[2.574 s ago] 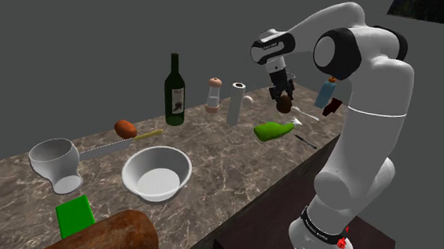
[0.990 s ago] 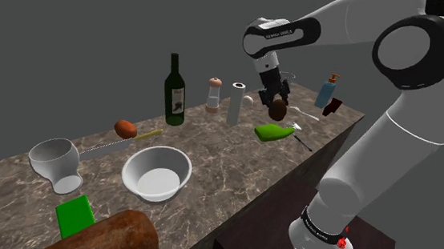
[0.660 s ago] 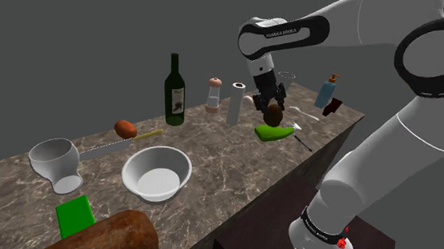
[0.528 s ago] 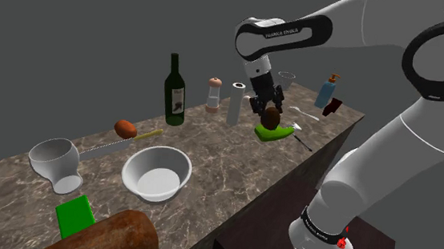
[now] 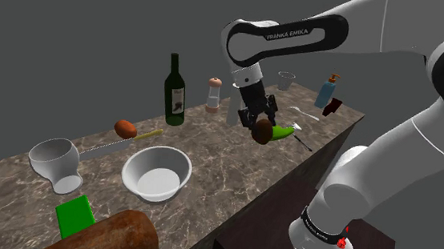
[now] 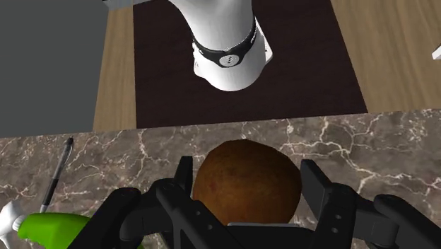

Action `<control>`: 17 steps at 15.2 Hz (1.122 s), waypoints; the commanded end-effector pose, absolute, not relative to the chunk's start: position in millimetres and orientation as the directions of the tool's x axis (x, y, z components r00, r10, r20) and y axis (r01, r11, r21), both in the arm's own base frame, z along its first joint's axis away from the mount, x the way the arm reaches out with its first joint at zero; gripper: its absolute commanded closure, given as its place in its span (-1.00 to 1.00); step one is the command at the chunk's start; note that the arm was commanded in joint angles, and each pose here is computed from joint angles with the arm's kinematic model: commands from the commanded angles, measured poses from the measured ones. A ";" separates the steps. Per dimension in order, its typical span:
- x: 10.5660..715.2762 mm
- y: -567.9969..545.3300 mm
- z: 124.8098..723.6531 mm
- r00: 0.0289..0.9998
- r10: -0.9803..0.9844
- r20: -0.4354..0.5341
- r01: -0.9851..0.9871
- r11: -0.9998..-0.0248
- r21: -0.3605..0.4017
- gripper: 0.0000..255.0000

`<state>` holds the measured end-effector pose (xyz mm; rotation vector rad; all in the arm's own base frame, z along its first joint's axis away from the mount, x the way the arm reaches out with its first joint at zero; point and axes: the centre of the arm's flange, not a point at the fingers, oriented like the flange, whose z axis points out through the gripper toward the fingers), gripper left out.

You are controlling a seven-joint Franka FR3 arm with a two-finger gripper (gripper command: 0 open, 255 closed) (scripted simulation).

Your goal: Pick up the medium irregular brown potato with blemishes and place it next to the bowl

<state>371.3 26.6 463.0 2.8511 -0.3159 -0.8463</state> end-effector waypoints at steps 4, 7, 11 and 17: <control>356.5 91.2 463.8 0.818 -0.244 -0.521 -0.159 -0.966 0.203 1.00; 346.7 129.6 463.9 0.818 -0.244 -0.521 -0.159 -0.966 0.203 1.00; 340.2 155.2 453.3 0.818 -0.244 -0.521 -0.159 -0.966 0.203 1.00; 340.2 155.2 421.7 0.818 -0.244 -0.521 -0.159 -0.966 0.203 1.00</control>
